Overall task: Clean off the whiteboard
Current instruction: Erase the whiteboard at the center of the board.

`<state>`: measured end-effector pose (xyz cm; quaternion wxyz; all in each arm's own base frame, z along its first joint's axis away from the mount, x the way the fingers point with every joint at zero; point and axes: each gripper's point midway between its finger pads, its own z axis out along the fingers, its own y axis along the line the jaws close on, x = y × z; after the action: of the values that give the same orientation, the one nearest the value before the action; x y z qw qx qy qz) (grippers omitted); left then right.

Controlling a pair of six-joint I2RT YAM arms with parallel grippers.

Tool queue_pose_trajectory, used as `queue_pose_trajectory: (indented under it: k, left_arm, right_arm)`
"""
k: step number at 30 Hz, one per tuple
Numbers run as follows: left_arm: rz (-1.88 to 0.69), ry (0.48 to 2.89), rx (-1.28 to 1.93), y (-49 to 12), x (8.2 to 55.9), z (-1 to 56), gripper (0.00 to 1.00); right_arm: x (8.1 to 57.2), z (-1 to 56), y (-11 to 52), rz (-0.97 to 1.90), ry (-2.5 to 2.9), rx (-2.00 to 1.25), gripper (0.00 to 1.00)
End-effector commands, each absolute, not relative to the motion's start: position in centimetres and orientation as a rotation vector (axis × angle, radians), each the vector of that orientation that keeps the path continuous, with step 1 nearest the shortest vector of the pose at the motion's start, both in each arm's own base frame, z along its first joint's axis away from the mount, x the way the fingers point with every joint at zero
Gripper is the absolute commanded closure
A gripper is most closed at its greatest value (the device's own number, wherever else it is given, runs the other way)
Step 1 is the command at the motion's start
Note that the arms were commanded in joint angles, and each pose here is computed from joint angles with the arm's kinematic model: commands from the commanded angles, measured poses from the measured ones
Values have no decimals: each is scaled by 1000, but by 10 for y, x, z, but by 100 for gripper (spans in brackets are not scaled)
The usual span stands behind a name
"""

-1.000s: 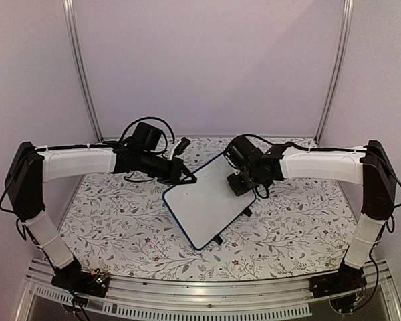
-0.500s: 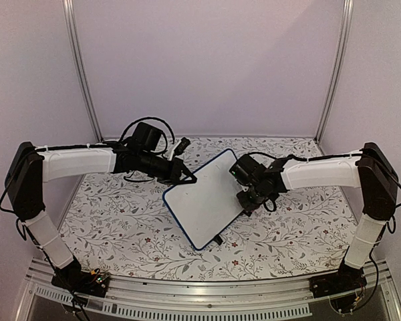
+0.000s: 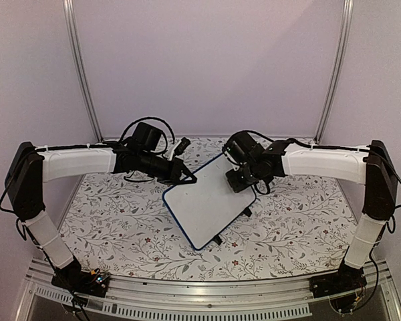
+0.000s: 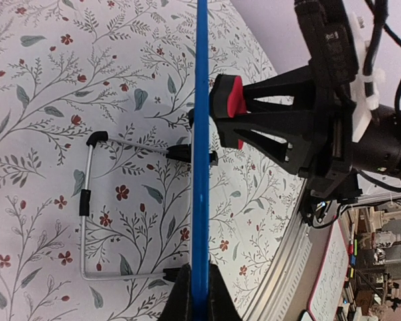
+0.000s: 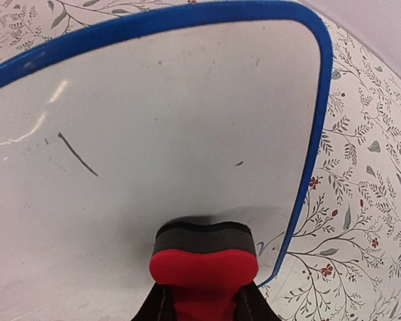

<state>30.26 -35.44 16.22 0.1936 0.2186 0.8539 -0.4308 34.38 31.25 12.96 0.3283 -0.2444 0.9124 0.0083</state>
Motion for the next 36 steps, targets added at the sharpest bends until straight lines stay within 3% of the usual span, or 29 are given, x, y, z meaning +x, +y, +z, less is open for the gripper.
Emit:
queue_pose_trajectory:
  k: [1, 13, 29, 36]
  left_arm:
    - [-1222, 2383, 637, -357, 298, 162, 100]
    - [-1235, 2389, 632, -358, 298, 160, 100]
    - [-1230, 2385, 634, -357, 298, 161, 100]
    - [-1237, 2379, 634, -357, 298, 164, 100]
  right_arm:
    - [342, 112, 311, -10, 2422, -670, 76]
    - [302, 61, 271, -43, 2546, -648, 76]
    - [348, 128, 320, 18, 2388, -667, 76]
    - [342, 113, 312, -12, 2421, -692, 76]
